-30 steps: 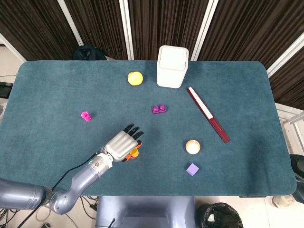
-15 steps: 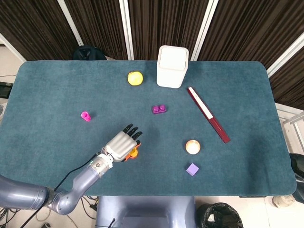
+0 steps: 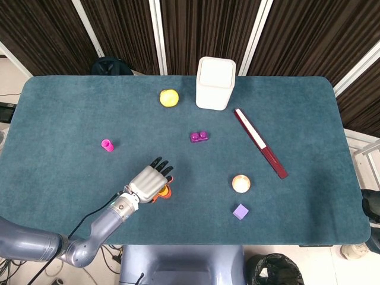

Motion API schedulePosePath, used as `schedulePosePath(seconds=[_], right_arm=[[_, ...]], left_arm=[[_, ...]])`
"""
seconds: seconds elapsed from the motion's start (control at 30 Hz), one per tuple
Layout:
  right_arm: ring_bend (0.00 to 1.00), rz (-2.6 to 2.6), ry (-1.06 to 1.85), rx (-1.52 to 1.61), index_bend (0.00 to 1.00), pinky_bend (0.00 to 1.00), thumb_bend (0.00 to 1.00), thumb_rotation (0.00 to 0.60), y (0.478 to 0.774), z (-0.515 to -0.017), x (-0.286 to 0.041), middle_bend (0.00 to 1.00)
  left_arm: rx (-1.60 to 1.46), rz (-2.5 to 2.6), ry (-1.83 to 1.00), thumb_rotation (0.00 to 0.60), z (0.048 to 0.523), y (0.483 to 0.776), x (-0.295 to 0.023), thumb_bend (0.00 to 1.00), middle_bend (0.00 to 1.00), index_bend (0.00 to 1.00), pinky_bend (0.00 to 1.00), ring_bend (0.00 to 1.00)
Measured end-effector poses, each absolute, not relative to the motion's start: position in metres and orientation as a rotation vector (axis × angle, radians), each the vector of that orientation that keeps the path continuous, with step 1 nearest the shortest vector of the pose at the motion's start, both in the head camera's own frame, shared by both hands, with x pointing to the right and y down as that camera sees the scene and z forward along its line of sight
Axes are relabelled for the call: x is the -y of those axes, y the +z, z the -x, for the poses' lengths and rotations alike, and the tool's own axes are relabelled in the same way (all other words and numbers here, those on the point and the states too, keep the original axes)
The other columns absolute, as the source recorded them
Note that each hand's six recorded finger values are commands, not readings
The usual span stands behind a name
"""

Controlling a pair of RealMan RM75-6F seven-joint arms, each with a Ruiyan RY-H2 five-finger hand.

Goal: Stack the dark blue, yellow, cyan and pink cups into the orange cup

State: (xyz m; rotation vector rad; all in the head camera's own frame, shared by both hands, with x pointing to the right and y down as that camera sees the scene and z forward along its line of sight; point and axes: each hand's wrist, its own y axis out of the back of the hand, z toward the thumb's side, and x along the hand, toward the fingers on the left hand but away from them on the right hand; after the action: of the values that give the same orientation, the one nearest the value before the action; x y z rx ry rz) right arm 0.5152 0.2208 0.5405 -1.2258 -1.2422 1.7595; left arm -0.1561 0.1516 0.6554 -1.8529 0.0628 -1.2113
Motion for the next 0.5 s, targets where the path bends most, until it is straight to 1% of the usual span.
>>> schedulePosePath(seconds=[0.13,0.27,0.33,0.5], right_arm=[[0.04,1.229,1.760,1.240,0.04,0.02,0.42,0.600,0.541,-0.515,-0.221,0.00],[0.04,1.230,1.765,1.237,0.04,0.02,0.42,0.600,0.542,-0.515,-0.221,0.00],[0.04,1.231,1.766,1.236,0.04,0.02,0.42,0.600,0.543,-0.515,-0.221,0.00],[0.04,1.230,1.766,1.234,0.04,0.02,0.42,0.600,0.544,-0.515,-0.221,0.00]], left_arm=[[-0.051,1.848,-1.200,0.600,0.160,0.648,-0.151,0.21,0.08,0.14,0.00,0.00],[-0.075,1.856,-1.178,0.600,0.166,0.636,-0.149,0.21,0.08,0.18,0.00,0.00],[-0.093,1.862,-1.165,0.600,0.171,0.629,-0.149,0.21,0.08,0.19,0.00,0.00],[-0.138,1.863,-1.152,0.600,0.198,0.617,-0.151,0.21,0.08,0.20,0.00,0.00]])
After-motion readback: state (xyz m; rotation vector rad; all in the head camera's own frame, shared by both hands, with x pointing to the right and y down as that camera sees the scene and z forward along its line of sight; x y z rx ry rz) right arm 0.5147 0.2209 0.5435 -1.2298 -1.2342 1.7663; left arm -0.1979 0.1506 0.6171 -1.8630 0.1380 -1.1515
